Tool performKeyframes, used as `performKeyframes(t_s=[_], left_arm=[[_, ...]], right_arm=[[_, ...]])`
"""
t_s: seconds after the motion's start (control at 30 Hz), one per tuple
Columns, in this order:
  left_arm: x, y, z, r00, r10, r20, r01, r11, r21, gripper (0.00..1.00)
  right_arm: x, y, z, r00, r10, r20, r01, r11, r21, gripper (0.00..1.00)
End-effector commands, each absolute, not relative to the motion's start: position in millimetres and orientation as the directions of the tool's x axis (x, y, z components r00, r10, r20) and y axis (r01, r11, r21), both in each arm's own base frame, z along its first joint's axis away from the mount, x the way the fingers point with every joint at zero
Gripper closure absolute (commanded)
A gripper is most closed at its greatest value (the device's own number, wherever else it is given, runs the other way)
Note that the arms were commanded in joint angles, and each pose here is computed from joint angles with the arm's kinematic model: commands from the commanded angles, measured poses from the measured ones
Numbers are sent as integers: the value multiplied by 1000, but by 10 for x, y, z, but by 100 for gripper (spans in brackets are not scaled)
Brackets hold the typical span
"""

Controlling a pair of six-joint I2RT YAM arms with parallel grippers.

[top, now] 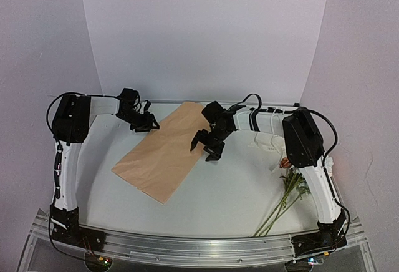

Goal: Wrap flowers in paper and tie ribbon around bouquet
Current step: Pick up the folded wrapping paper from the center of the board.

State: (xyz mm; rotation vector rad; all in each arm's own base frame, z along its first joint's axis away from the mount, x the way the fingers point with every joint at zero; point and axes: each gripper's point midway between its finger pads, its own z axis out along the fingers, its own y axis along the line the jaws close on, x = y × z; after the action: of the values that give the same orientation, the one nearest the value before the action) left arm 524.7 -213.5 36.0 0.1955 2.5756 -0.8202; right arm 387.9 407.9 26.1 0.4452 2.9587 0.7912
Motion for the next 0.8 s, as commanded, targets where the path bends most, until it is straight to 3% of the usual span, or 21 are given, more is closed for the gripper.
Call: performKeyframes(t_s=[0.0, 0.5, 0.77], left_arm=[[5233, -2285, 425, -899, 48, -435, 300, 790, -534, 50], [5206, -2333, 961, -869, 31, -493, 335, 771, -541, 97], [5112, -2249, 1375, -843, 14, -537, 327, 806, -494, 100]], right_arm=[[3871, 4035, -11, -950, 304, 65, 300, 840, 452, 25], [3887, 4049, -62, -951, 297, 85, 304, 846, 439, 30], [3847, 4108, -26, -949, 298, 101, 311, 837, 450, 31]])
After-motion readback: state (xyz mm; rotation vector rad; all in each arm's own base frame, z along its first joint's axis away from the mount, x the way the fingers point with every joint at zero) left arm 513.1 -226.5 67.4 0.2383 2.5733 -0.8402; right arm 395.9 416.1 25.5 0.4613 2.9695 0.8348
